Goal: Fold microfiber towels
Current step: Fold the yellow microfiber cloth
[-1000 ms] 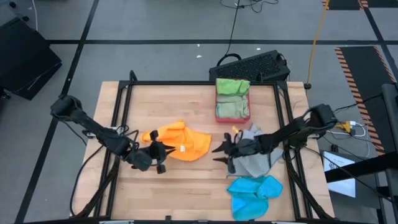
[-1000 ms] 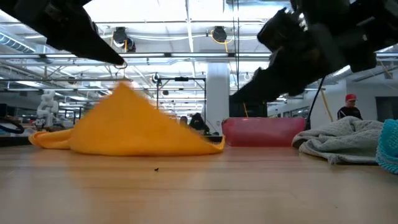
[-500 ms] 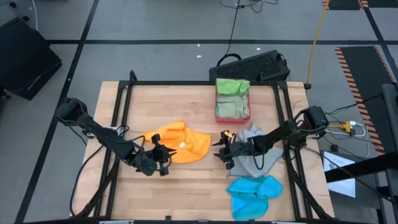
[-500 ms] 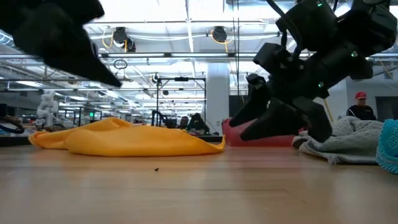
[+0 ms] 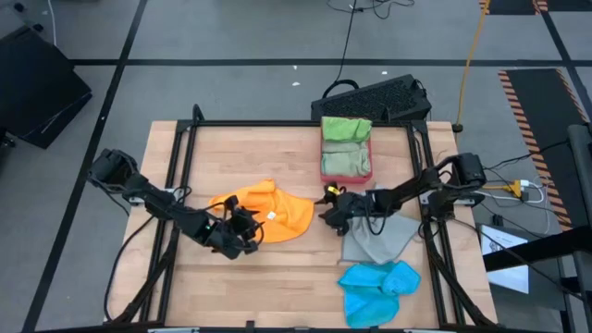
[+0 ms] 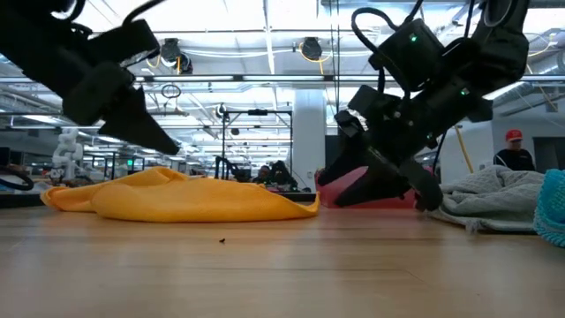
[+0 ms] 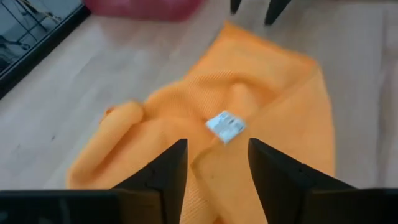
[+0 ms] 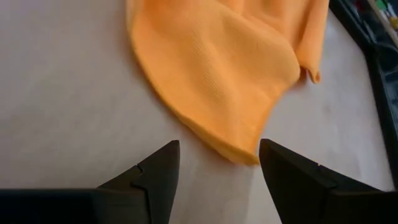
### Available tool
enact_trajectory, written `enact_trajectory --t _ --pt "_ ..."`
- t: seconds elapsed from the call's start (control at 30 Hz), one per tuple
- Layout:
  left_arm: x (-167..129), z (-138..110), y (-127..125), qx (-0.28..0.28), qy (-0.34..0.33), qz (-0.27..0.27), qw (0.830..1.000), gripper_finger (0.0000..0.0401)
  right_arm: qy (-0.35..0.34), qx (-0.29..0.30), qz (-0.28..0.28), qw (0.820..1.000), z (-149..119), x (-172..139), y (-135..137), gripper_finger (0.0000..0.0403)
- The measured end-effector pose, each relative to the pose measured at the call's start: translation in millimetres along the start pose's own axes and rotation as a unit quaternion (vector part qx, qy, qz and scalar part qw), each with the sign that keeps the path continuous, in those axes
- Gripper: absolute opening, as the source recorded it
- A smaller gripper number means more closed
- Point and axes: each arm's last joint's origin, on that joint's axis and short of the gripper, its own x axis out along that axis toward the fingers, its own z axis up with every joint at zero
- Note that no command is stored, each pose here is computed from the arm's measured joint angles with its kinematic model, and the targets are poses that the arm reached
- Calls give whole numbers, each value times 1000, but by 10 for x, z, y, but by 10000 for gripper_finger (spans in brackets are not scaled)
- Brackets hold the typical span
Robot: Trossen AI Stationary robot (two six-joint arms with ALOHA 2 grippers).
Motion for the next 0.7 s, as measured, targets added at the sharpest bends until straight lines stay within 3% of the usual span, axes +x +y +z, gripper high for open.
enact_trajectory --t 0.17,0.43,0.57,0.7 --pt "82 -72 89 -5 36 -9 999 175 -6 -19 1 1000 -43 59 -5 182" --pt "174 -195 157 -26 26 -49 998 172 -26 -21 -11 999 -66 168 36 121" --pt "155 -164 106 -6 2 -84 996 140 -31 -20 -1 999 -68 170 44 68" --pt "123 -129 50 20 -20 -110 993 77 -37 -14 12 999 -69 170 58 9"
